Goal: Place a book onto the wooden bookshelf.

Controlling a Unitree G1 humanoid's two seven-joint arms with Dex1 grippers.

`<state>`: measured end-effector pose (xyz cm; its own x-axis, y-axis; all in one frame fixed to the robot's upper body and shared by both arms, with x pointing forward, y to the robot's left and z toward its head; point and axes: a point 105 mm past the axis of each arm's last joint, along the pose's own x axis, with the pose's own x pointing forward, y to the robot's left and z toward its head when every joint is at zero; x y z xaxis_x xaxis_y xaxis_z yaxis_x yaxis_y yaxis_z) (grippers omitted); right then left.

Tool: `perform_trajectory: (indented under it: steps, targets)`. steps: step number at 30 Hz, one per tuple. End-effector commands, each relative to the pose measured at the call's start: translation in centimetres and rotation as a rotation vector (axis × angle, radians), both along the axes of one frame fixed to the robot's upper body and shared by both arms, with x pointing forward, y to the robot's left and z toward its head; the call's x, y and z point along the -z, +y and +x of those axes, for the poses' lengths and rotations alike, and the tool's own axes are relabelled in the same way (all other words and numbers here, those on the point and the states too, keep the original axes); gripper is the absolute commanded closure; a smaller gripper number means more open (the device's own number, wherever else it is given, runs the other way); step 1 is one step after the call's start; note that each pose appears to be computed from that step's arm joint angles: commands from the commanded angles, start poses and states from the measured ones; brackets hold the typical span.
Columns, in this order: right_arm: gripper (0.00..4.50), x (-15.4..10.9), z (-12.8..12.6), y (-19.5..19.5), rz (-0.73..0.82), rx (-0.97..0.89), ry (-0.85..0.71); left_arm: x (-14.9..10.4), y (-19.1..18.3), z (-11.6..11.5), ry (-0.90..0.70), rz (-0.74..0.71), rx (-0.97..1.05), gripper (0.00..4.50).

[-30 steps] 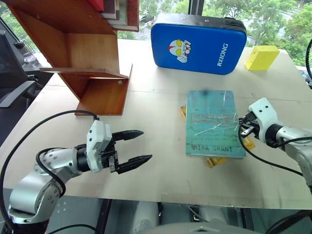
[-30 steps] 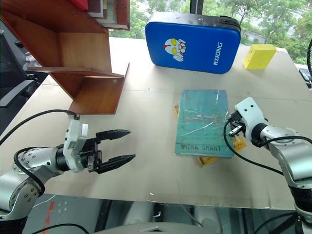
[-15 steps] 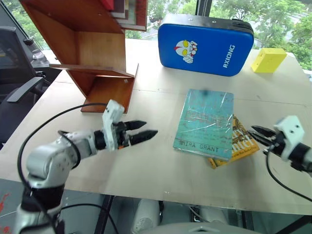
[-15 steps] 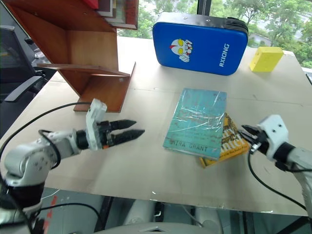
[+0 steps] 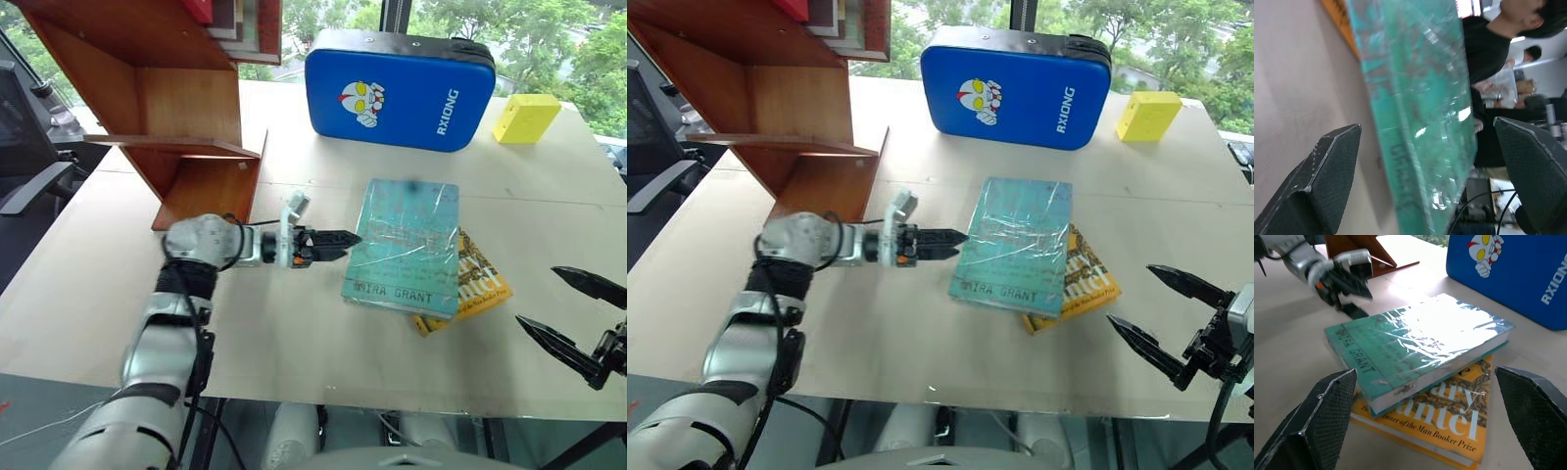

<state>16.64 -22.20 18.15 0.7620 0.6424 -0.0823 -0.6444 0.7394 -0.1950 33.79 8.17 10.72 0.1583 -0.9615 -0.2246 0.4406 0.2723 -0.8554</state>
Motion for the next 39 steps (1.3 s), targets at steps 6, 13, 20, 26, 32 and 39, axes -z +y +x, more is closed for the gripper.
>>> perform_trajectory:
  steps: [6,13,20,26,32,39]
  targets:
    - [0.0,-0.7,-2.2,1.5,-0.006,0.047,-0.041,0.6,-2.8,-0.1,0.006,-0.197,0.156,0.79]
    - [0.0,-0.3,-2.0,1.9,0.009,0.046,-0.042,-1.0,-1.7,-0.1,0.017,-0.262,0.188,4.26]
    - [0.0,-0.4,0.6,2.5,0.086,-0.029,-0.09,-6.8,3.4,-1.6,-0.425,-0.23,0.189,4.44]
    - [0.0,-1.8,3.9,3.0,0.156,-0.123,-0.165,-15.3,4.7,-3.2,-1.226,0.129,0.105,4.44]
    - [0.0,-3.7,7.0,4.4,0.216,-0.247,-0.233,-23.9,6.6,-3.9,-2.049,0.596,0.085,4.44]
    - [0.0,-5.5,8.9,6.3,0.24,-0.391,-0.294,-25.8,13.3,-2.7,-2.139,1.2,0.251,4.44]
